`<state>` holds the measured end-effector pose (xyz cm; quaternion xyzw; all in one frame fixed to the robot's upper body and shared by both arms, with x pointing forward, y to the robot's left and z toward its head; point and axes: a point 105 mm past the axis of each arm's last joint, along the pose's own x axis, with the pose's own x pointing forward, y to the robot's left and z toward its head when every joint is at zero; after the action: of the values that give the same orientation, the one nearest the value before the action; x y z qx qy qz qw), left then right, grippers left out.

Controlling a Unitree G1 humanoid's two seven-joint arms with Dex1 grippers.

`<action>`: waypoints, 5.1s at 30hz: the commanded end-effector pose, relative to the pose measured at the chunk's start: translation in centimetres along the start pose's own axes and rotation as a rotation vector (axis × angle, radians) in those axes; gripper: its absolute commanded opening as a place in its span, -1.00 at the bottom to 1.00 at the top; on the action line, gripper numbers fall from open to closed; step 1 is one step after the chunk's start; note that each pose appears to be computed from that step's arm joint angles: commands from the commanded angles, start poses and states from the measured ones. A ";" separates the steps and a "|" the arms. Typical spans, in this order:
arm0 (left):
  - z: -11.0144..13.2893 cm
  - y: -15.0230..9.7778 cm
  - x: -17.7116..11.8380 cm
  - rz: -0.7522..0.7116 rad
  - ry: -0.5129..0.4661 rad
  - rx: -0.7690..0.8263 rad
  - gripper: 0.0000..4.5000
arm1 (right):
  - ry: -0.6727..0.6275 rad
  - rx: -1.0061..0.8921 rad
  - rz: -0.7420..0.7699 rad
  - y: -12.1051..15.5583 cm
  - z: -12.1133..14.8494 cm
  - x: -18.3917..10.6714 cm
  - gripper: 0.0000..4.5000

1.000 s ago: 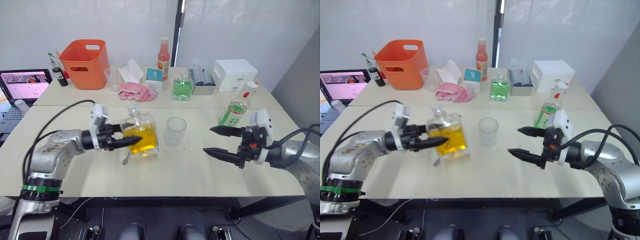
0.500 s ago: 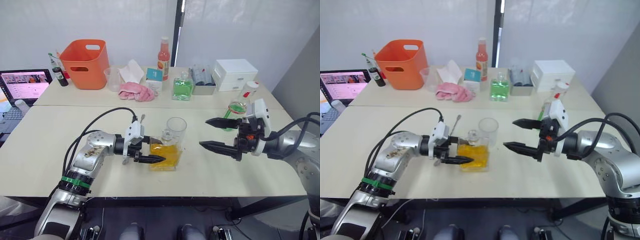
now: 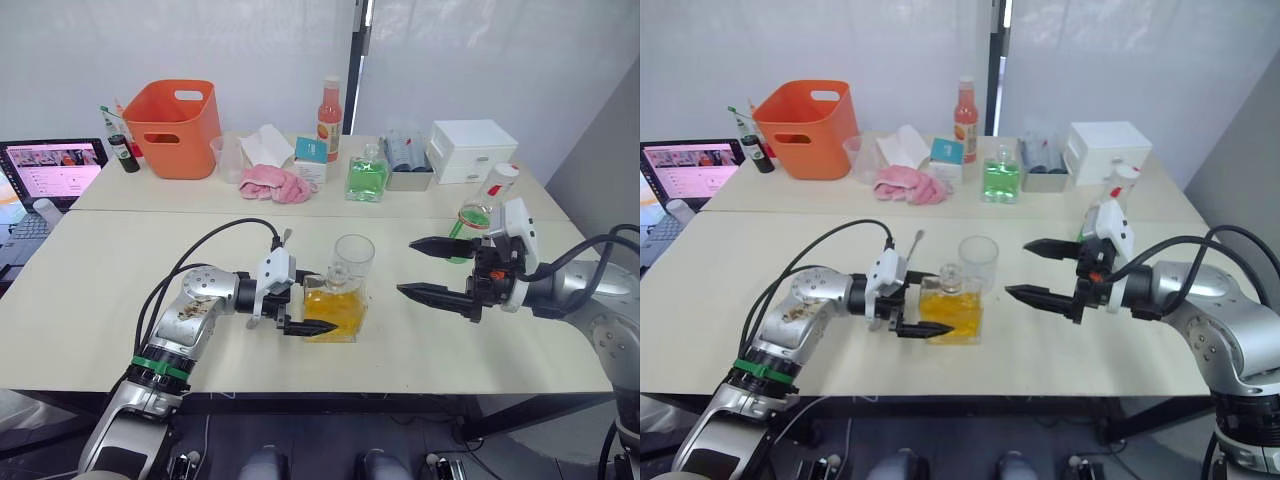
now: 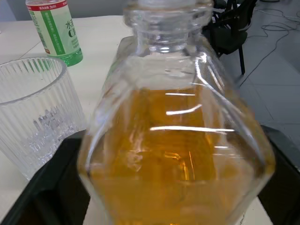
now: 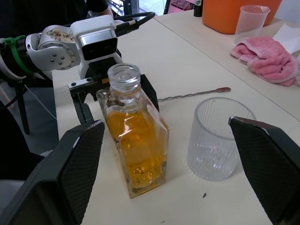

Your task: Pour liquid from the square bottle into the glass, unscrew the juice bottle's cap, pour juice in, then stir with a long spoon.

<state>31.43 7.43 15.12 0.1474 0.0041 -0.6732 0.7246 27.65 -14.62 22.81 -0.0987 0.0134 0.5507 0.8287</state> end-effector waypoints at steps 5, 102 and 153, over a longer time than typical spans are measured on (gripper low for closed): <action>2.8 -0.4 -0.6 -0.017 -0.077 -0.030 0.99 | -0.002 -0.037 0.055 0.7 0.4 0.5 1.00; 2.4 -0.4 -0.1 -0.073 -0.054 -0.005 0.25 | 0.134 0.254 -1.365 -8.2 -16.4 -8.4 -0.53; 7.8 8.6 -7.2 0.378 -0.069 0.276 0.25 | -0.086 0.101 -0.468 0.2 -4.3 3.7 1.00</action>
<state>37.76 13.78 22.73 0.1892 -0.0730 -0.5308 0.8228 29.36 -11.79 17.20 -0.0264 0.0038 0.3531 0.9352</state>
